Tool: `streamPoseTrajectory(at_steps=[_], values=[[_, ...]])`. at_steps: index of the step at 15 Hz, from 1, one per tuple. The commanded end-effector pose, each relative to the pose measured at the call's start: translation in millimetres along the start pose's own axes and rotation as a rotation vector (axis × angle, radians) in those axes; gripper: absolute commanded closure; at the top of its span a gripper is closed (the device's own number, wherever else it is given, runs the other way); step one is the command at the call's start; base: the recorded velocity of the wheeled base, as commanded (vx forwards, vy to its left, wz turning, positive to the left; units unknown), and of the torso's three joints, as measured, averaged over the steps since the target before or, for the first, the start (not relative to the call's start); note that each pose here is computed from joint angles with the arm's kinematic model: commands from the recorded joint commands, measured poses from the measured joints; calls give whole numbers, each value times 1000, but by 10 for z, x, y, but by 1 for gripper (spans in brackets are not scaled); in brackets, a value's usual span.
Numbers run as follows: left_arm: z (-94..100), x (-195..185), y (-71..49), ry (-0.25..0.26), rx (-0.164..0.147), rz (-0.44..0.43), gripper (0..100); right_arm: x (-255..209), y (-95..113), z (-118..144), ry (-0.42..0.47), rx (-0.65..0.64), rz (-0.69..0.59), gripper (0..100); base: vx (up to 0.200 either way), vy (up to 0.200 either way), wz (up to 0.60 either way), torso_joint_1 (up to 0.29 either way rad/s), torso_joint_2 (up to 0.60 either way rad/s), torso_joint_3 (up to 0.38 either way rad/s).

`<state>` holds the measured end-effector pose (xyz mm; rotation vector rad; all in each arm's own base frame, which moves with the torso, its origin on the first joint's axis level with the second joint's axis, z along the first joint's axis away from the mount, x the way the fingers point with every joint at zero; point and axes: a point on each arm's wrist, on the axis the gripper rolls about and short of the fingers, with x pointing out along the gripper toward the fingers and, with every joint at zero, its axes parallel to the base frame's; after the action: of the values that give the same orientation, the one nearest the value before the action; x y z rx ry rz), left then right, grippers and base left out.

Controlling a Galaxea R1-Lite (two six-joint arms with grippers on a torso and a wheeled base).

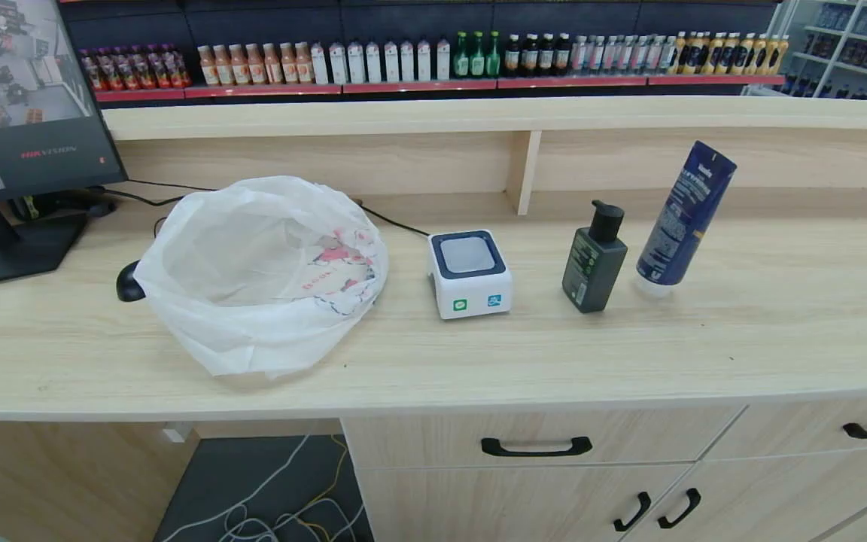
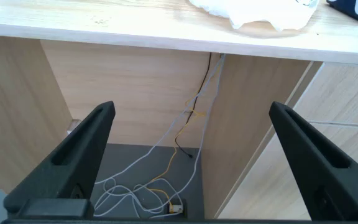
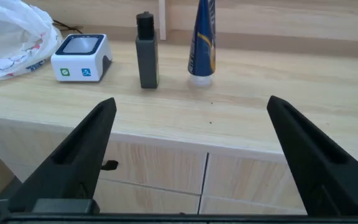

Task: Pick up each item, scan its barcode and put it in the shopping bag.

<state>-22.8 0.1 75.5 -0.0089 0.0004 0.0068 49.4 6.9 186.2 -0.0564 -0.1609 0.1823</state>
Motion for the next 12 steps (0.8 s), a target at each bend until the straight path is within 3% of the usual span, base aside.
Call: streamPoseTrajectory(at_steps=[1,8,12], values=[[0,0,0,0,0,1,0,443,18,-80,84,-17,61,0,0,0,0,0,0,0],[0,0,0,0,0,1,0,1267,171,-161,-14,-14,137,0,0,0,0,0,0,0],[0,0,0,0,0,1,0,1516,307,-213,-19,28,164,0,0,0,0,0,0,0]])
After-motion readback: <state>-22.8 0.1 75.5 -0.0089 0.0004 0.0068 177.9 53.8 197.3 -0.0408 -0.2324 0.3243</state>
